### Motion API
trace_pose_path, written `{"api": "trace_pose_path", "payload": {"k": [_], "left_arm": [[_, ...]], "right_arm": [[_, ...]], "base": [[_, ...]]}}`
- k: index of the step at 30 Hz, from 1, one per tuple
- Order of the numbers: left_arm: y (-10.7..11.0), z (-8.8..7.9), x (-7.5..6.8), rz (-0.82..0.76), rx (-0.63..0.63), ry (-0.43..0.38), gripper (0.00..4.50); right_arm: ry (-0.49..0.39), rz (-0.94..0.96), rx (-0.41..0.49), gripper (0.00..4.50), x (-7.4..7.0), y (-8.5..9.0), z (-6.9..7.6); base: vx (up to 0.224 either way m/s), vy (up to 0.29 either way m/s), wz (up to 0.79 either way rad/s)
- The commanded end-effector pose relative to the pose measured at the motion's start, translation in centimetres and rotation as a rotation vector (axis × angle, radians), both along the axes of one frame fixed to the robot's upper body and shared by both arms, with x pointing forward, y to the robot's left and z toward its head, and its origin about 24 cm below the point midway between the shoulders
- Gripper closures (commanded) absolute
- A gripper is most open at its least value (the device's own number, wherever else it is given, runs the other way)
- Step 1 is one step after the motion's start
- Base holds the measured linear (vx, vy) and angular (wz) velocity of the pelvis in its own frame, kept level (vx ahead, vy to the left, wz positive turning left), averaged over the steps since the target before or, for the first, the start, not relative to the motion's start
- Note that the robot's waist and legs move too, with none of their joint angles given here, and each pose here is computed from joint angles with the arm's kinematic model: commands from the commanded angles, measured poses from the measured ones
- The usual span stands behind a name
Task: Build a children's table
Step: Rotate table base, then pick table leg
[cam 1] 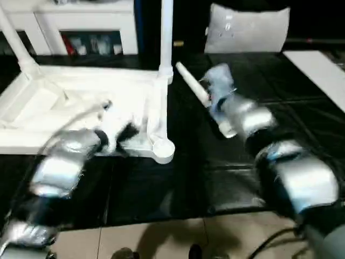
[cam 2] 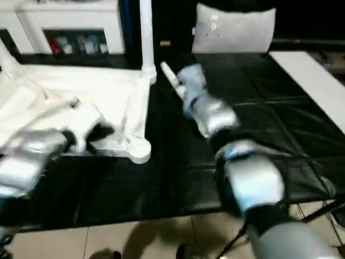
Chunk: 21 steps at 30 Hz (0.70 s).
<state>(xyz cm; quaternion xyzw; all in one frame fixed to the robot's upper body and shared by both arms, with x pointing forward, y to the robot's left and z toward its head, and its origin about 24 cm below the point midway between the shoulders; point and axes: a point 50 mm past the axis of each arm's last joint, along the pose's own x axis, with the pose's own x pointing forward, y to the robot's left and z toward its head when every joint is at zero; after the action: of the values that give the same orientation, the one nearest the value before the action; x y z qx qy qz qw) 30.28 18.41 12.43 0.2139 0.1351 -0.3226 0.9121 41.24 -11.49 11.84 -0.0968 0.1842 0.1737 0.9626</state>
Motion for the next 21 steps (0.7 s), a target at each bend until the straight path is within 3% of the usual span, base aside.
{"api": "trace_pose_path", "payload": {"k": [1, 2, 4, 12, 17, 21], "left_arm": [[-0.1, 1.1, -0.9, -0.042, -0.011, -0.023, 3.63], [-0.1, 1.5, -2.0, -0.067, -0.012, -0.006, 3.58], [-0.1, 1.7, -2.7, -0.089, -0.009, 0.006, 3.38], [0.1, 1.9, -4.7, -0.100, 0.023, 0.032, 2.70], [0.2, 2.4, -5.0, -0.114, 0.029, 0.044, 2.58], [0.1, 2.7, -5.0, -0.150, 0.038, 0.050, 2.49]], "right_arm": [[0.015, -0.014, -0.045, 0.00, 0.0, -0.4, -0.1], [0.011, -0.037, -0.064, 0.00, 0.1, -0.7, 0.0], [0.013, -0.054, -0.082, 0.00, 0.2, -1.0, 0.0], [0.067, -0.048, -0.105, 0.00, 0.0, -1.4, -0.5], [0.163, -0.024, -0.103, 0.00, -0.3, -1.7, -0.8], [0.249, -0.065, -0.064, 0.40, -0.6, -2.6, -0.7]], "base": [[0.000, 0.000, 0.00], [0.000, 0.000, 0.00], [0.000, 0.000, 0.00], [0.000, 0.000, 0.00], [0.000, 0.000, 0.00], [0.000, 0.000, 0.00]]}}
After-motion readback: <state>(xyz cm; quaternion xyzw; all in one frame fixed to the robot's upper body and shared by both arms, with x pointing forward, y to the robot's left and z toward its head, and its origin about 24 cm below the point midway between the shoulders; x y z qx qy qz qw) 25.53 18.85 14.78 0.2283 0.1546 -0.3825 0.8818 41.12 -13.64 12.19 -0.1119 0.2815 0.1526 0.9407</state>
